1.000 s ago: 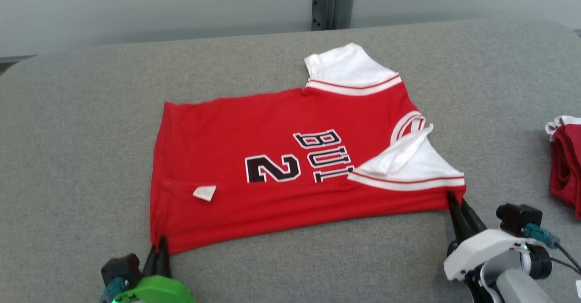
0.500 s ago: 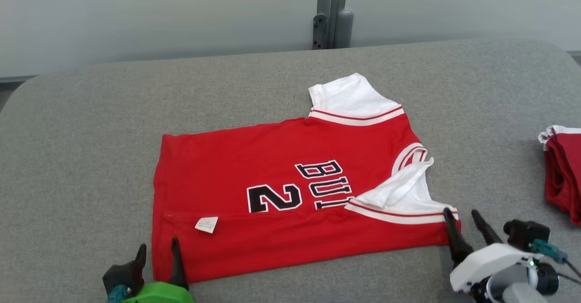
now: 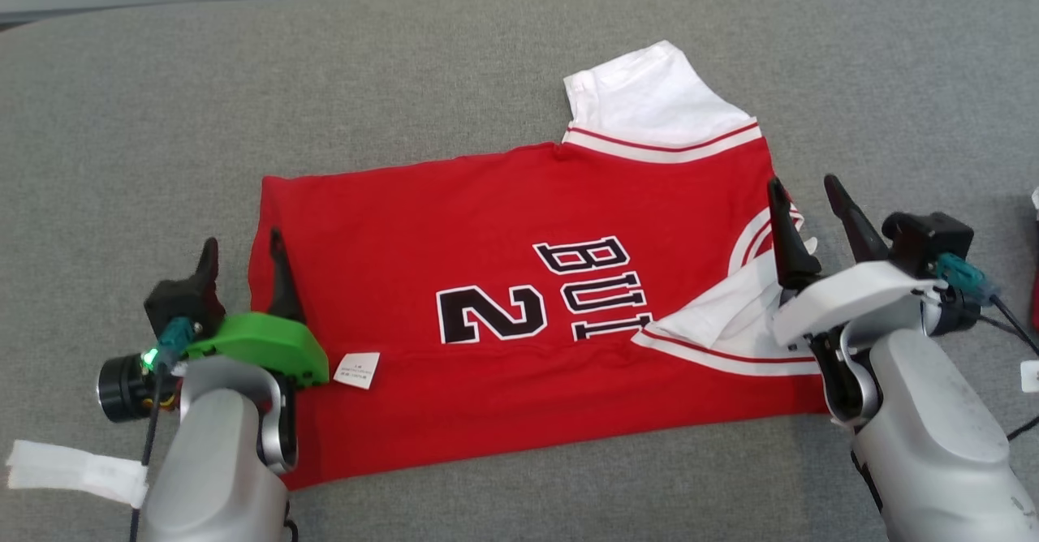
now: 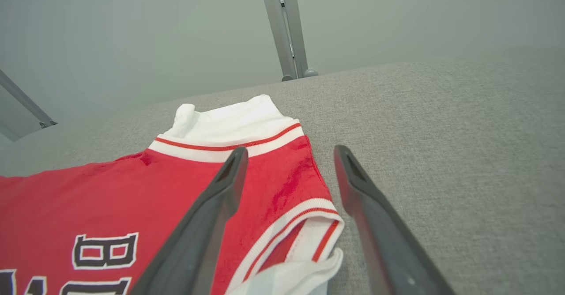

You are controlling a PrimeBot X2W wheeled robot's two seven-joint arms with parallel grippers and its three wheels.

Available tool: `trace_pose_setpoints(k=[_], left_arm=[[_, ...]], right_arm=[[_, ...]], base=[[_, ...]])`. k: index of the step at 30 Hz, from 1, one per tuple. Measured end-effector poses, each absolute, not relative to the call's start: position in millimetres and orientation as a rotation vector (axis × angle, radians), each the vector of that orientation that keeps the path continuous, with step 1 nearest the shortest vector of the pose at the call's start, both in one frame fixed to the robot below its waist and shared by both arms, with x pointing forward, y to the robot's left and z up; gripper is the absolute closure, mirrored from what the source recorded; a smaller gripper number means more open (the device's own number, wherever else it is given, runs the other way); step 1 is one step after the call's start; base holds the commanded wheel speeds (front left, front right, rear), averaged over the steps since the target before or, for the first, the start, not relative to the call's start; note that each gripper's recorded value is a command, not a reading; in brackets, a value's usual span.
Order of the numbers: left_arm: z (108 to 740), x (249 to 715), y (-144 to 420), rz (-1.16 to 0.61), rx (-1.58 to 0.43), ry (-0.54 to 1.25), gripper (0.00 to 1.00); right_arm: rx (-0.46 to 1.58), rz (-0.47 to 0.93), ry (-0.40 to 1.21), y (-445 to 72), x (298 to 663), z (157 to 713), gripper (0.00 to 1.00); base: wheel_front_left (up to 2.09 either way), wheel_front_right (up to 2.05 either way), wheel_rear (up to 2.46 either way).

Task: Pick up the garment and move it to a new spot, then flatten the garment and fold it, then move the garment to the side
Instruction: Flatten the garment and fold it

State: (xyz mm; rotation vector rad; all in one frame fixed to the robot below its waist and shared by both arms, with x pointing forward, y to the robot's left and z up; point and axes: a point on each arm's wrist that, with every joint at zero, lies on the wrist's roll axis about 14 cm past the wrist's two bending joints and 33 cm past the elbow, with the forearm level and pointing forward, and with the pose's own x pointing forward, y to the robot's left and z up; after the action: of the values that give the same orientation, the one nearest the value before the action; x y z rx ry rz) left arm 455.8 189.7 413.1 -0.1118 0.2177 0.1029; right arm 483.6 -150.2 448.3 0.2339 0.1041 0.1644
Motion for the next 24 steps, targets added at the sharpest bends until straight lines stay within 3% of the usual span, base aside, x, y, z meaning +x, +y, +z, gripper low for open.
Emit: trace_pose_setpoints(k=[5,20,23,24], left_arm=[[402.0,485.9,195.8,0.1,-0.083,0.253,0.0],[357.5,514.6,187.0,0.039,-0.054,0.381,0.02],[354.2,514.6,185.9,0.024,-0.038,0.393,1.0],[352.9,514.5,185.6,0.018,-0.038,0.399,1.0]], right_arm=[[0.207,0.231,0.096,-128.3,510.8,449.2,0.0],[0.111,0.327,0.129,-109.6,565.5,440.7,0.0],[0.088,0.35,0.158,-101.8,576.7,438.6,0.0],[0.081,0.355,0.167,-99.6,581.6,438.6,0.0]], base=[[0.0,0.0,0.0],[0.0,0.0,0.0],[0.0,0.0,0.0],[0.0,0.0,0.0]])
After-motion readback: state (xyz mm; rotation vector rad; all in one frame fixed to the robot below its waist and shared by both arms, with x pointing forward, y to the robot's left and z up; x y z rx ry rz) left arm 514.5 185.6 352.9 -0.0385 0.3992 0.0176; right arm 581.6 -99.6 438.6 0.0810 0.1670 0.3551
